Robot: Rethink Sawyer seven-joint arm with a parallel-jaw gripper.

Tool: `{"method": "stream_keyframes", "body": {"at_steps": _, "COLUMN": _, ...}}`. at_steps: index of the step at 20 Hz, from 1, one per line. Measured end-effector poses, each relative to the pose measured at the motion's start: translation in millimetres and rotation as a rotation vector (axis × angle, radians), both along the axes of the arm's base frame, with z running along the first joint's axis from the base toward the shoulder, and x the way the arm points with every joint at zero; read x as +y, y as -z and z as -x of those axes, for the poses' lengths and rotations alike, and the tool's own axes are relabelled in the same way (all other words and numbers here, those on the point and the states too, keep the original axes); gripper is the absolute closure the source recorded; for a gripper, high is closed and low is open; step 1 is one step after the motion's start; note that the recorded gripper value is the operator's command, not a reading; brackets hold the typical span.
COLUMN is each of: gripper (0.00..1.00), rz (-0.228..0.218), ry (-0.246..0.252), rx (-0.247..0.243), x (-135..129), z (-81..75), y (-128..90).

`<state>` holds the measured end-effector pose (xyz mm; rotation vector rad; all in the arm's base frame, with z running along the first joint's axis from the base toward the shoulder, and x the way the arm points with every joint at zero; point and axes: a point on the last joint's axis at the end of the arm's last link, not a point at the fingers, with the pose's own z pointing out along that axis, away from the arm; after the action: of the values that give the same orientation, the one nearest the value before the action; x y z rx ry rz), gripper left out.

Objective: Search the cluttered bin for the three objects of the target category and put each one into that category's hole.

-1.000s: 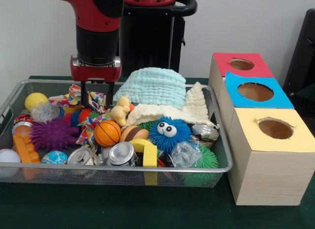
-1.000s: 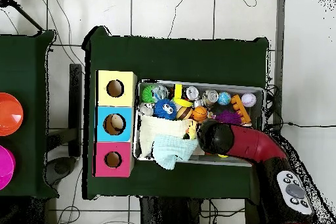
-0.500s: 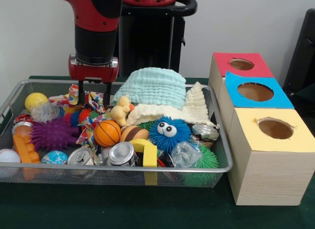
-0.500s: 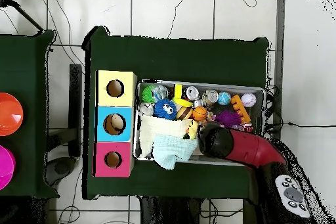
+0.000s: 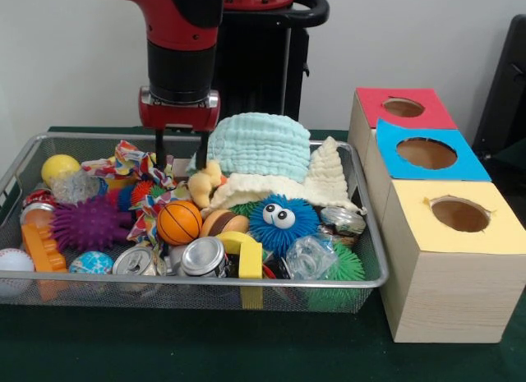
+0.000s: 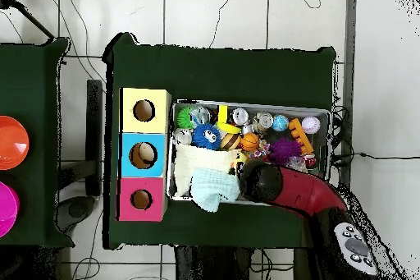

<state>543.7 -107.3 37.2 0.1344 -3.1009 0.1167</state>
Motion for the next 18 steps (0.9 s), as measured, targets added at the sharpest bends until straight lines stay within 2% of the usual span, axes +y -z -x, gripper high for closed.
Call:
{"method": "stream_keyframes", "body": {"at_steps": 10, "gripper": 0.0, "rz": -0.034, "ry": 0.054, "rx": 0.02, "x": 13, "z": 16.5, "y": 0}}
{"method": "stream_keyframes", "body": {"at_steps": 18, "gripper": 0.0, "rz": -0.047, "ry": 0.088, "rx": 0.015, "x": 16, "z": 18.9, "y": -3}}
